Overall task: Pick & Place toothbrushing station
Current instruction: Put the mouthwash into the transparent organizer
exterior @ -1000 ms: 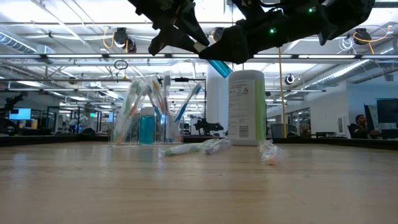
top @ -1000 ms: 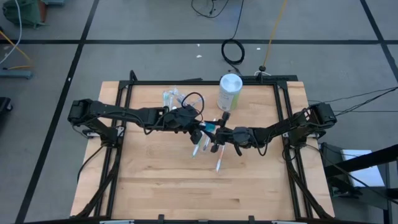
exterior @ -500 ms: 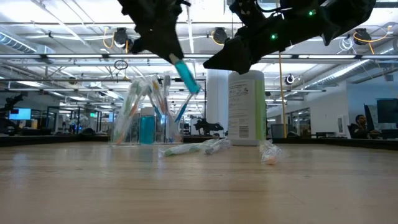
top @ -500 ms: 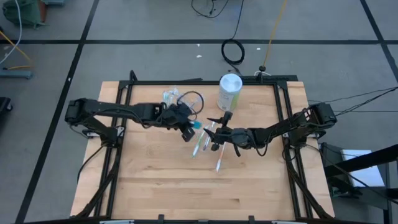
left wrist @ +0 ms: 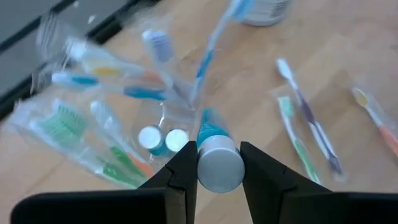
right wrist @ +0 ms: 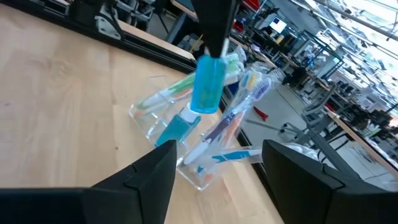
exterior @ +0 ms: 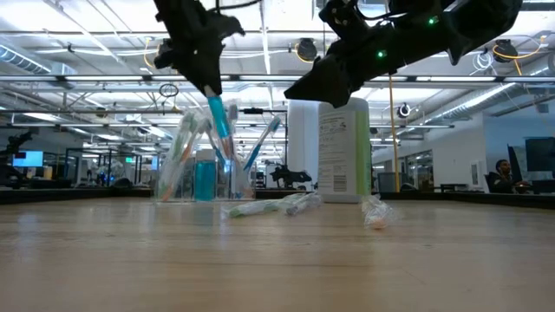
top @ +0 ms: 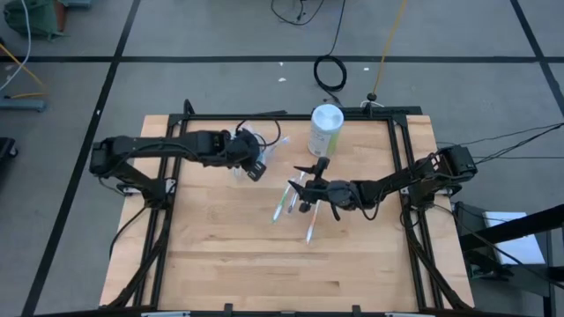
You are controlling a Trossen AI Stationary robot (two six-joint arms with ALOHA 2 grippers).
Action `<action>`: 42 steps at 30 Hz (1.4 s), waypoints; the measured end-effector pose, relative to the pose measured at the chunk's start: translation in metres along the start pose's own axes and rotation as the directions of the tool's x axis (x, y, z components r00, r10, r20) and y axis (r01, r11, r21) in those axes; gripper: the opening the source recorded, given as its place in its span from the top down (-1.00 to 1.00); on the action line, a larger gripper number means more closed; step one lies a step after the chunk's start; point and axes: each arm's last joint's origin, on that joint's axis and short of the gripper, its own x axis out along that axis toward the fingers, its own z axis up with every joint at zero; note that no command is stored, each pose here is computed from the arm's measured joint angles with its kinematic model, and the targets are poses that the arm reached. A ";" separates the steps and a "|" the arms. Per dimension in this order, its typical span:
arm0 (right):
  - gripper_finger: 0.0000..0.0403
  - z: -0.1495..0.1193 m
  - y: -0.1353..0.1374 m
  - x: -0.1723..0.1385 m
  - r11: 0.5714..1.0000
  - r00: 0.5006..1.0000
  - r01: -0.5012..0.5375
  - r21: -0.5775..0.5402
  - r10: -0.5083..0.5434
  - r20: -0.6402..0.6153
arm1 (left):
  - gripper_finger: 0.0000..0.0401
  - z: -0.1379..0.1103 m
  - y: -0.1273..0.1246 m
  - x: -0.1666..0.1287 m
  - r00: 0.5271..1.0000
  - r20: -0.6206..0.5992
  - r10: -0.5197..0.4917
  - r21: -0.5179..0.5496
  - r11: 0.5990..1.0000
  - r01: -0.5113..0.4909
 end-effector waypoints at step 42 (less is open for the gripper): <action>-0.11 0.000 0.000 0.000 1.000 1.000 -0.001 -0.003 0.001 0.001 | 0.44 0.008 0.018 0.058 0.986 -0.111 0.127 -0.326 0.932 -0.157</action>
